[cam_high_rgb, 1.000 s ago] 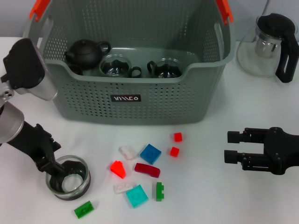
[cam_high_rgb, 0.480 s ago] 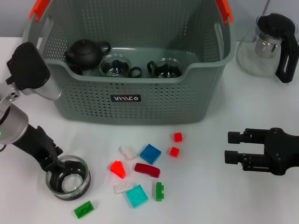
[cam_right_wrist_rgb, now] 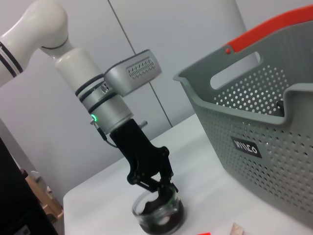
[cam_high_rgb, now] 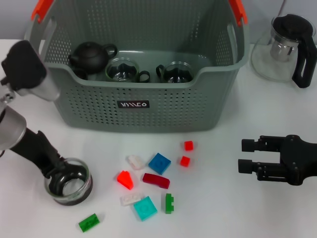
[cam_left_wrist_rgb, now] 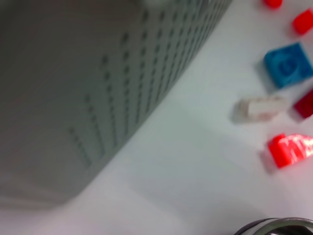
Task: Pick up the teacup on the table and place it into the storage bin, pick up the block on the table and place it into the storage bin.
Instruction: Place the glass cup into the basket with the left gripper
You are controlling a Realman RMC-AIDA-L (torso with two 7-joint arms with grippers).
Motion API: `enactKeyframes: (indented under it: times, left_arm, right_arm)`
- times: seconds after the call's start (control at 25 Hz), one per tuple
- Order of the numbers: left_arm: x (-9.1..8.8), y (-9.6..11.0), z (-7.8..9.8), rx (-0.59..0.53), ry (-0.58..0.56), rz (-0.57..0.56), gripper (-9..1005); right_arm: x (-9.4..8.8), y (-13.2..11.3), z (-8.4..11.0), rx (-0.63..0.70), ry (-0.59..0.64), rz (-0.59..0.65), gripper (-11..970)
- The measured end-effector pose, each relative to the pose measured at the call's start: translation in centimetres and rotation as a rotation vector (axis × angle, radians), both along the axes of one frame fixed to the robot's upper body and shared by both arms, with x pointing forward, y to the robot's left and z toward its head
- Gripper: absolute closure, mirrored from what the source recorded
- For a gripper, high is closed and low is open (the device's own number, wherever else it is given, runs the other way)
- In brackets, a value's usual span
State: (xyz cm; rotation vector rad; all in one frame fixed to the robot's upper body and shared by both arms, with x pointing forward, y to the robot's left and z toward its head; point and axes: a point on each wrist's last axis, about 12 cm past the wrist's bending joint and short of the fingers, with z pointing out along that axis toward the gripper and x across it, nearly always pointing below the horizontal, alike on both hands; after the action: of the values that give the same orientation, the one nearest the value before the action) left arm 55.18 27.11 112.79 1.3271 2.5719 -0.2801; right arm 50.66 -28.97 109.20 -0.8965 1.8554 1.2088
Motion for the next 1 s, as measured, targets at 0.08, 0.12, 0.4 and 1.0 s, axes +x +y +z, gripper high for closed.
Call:
enactKeyframes:
  times: [0.08,0.12,0.4,1.0]
  left_arm:
    - [0.1,0.4,0.6,-0.049,-0.007,0.004,777]
    - [0.1,0.7,0.9,-0.077,-0.006,0.006,821]
    - [0.1,4.5,2.5,-0.491,0.055,-0.015,957]
    - [2.8,2.4,7.6,-1.424,-0.141,0.029,957]
  right_arm:
    - [0.0,0.0,0.0,0.000,-0.001,0.001,258]
    - [0.1,0.0,0.0,0.000,-0.001,0.002,258]
    - [0.1,0.0,0.1,0.001,-0.002,0.000,260]
    - [0.0,0.0,0.1,0.005,-0.004,0.007,259]
